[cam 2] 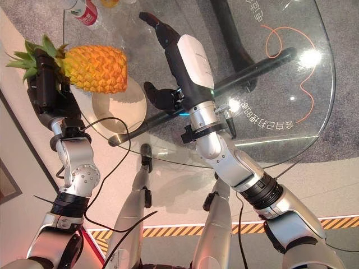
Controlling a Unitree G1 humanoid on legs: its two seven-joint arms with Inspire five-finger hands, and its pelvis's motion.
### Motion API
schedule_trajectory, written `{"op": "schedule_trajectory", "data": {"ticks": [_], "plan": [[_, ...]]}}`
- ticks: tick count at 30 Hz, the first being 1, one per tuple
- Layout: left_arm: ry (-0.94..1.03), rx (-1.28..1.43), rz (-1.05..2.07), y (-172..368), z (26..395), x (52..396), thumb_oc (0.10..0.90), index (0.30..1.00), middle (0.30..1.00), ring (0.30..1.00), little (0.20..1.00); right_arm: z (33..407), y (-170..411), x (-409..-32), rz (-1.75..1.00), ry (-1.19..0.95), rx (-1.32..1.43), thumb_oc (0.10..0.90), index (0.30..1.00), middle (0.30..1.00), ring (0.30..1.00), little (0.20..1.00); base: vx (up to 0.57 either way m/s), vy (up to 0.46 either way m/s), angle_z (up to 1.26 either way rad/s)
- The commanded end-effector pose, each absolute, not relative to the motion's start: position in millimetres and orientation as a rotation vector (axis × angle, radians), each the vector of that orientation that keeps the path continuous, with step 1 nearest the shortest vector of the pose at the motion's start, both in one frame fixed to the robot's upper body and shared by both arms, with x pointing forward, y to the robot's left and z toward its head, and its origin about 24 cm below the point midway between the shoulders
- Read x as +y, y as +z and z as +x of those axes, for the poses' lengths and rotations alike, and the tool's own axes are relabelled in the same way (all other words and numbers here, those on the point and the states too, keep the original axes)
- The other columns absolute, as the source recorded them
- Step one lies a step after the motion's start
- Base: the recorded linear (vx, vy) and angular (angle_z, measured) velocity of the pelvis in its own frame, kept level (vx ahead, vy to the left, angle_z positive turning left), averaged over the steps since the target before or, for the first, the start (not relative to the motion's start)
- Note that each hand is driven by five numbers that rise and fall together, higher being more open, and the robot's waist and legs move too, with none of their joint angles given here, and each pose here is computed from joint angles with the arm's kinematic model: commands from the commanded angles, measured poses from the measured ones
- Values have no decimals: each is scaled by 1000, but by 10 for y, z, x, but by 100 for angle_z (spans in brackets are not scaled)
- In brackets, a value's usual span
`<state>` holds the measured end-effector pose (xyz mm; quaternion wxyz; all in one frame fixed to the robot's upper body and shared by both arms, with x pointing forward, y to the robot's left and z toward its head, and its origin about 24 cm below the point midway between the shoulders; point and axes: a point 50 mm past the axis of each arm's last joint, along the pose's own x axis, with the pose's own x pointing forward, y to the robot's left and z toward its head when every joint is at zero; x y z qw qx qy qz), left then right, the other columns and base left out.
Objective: Pick up the fruit to the plate
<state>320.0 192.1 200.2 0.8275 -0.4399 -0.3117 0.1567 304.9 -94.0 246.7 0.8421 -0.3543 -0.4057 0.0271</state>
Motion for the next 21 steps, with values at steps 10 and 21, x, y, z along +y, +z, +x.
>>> {"op": "schedule_trajectory", "data": {"ticks": [10, 21], "plan": [[500, -1164, -708, 2592, 2841, 2219, 100, 300, 300, 300, 200, 2997, 2577, -1348, -423, -222, -926, 800, 900, 900, 900, 900, 0, 0, 0], [682, -1174, -471, 2479, 2860, 2442, 100, 300, 300, 300, 200, 3145, 1915, -2259, -246, -662, -631, 800, 900, 900, 900, 900, 1, -3, 0]]}}
